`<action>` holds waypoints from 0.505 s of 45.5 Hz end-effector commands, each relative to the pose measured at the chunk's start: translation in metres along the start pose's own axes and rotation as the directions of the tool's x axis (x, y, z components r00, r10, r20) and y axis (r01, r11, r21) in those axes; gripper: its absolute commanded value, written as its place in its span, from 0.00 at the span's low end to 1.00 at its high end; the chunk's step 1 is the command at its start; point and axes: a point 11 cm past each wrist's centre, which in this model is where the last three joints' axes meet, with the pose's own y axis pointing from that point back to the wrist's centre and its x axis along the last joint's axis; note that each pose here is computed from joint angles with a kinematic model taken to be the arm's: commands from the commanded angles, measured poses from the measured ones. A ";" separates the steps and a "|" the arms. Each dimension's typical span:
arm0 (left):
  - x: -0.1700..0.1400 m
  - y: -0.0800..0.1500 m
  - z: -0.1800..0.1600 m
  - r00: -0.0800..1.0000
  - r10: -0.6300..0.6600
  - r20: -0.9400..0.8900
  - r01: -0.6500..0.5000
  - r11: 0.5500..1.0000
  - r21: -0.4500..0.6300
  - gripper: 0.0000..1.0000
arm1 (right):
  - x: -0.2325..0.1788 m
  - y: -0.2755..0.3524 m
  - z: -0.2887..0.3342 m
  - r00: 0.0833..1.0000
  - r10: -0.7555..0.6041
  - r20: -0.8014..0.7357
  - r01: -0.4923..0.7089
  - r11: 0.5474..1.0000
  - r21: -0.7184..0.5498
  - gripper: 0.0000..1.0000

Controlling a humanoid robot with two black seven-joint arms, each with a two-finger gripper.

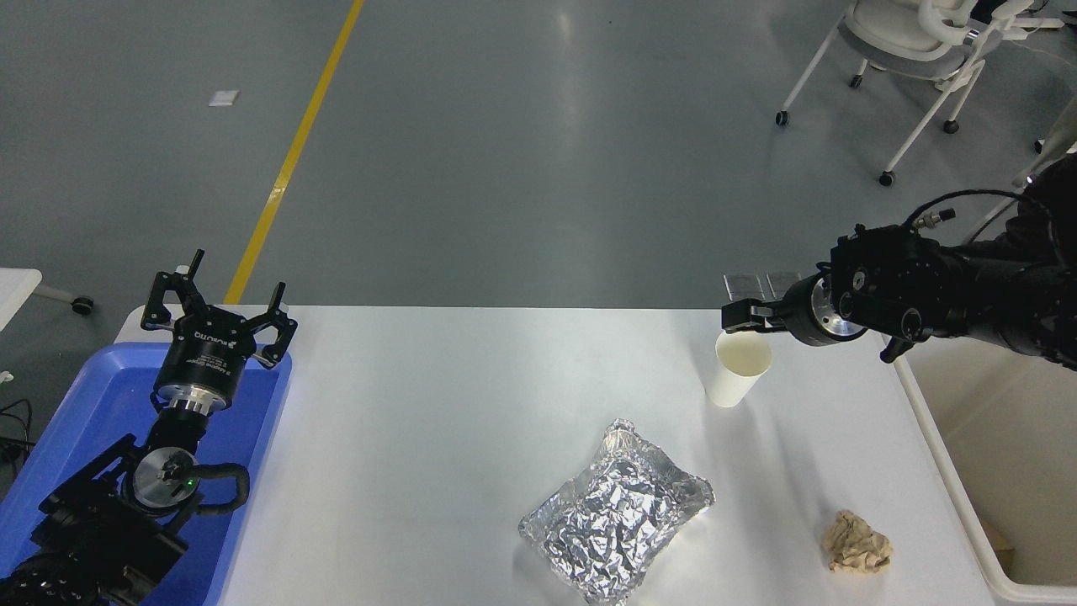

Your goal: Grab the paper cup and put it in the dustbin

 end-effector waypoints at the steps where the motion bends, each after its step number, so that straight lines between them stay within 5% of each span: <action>1: 0.000 0.000 0.000 1.000 0.001 0.000 -0.001 1.000 0.000 1.00 | -0.021 -0.016 0.009 0.999 -0.006 0.037 0.006 1.000 -0.007 1.00; 10: 0.000 0.000 0.000 1.000 0.000 0.001 0.000 1.000 0.001 1.00 | -0.032 -0.023 0.016 0.998 -0.013 0.065 0.014 1.000 -0.019 0.91; 14: 0.000 0.000 0.000 1.000 0.001 0.000 -0.001 1.000 0.000 1.00 | -0.032 -0.024 0.017 0.998 -0.011 0.066 0.013 1.000 -0.021 0.75; 18: 0.000 0.000 0.000 1.000 0.000 0.001 0.000 1.000 0.001 1.00 | -0.031 -0.024 0.018 0.998 -0.008 0.067 0.010 1.000 -0.024 0.43; 23: 0.000 0.000 0.000 1.000 0.001 0.000 -0.001 1.000 0.000 1.00 | -0.032 -0.024 0.018 0.998 -0.009 0.067 0.011 0.999 -0.035 0.18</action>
